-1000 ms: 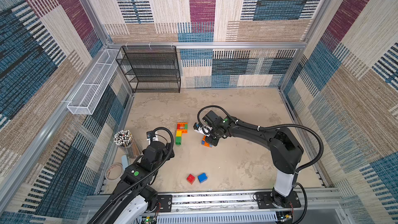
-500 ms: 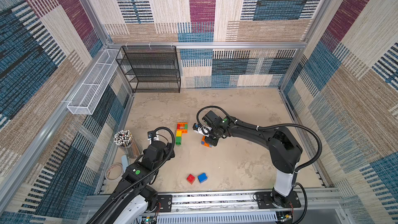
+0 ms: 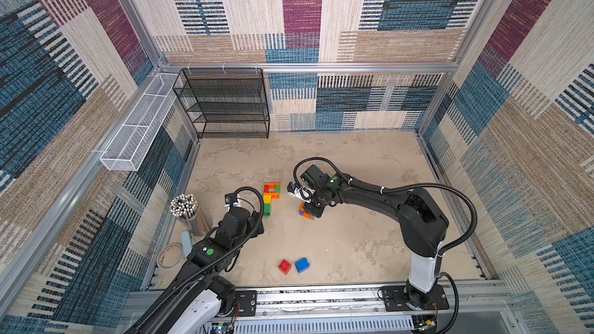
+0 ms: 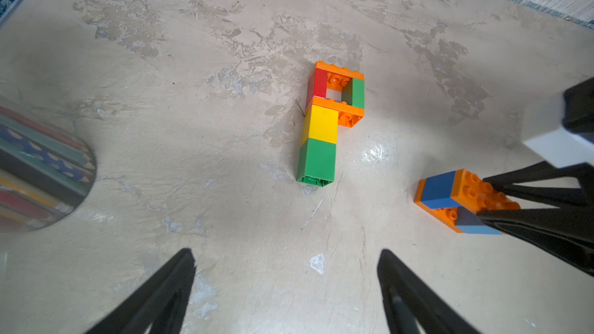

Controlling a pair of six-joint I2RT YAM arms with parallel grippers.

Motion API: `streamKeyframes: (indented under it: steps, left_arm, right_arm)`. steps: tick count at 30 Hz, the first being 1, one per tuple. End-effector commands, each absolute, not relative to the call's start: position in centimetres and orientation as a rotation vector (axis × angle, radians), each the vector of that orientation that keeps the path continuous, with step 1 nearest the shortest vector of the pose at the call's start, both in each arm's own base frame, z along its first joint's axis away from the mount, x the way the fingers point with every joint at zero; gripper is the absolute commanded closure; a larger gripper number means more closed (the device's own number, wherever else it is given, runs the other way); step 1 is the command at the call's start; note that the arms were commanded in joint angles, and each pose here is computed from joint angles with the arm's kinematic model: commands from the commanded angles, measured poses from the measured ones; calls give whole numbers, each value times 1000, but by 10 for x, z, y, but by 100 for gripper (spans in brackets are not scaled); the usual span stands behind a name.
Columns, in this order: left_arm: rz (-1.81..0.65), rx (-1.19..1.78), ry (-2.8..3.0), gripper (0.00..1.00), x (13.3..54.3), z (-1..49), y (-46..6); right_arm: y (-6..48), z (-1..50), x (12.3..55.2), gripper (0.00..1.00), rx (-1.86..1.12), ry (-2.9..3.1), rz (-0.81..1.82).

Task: Assemble the letter p with lego
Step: Assemble the lego brick with the lego brick.

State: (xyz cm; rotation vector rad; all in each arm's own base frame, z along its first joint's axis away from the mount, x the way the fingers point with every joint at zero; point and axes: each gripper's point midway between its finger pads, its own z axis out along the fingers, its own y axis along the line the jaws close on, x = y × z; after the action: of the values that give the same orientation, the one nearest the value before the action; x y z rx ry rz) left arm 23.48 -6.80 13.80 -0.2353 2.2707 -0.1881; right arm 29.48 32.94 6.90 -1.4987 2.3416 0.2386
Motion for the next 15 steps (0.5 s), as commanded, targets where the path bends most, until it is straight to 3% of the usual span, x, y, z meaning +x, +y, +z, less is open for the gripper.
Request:
streamKeyframes:
  steps: [1, 7, 15]
  left_arm:
    - [-250, -210, 2250, 11, 241, 144, -79]
    - [-311, -181, 2269, 13, 248, 143, -94]
    - [-357, -164, 2297, 15, 254, 140, -106]
  right_arm:
    - [311, 48, 282, 82, -1512, 2450, 188]
    - [317, 64, 287, 78, -1516, 2387, 198]
    - [328, 87, 294, 59, -1501, 2304, 236]
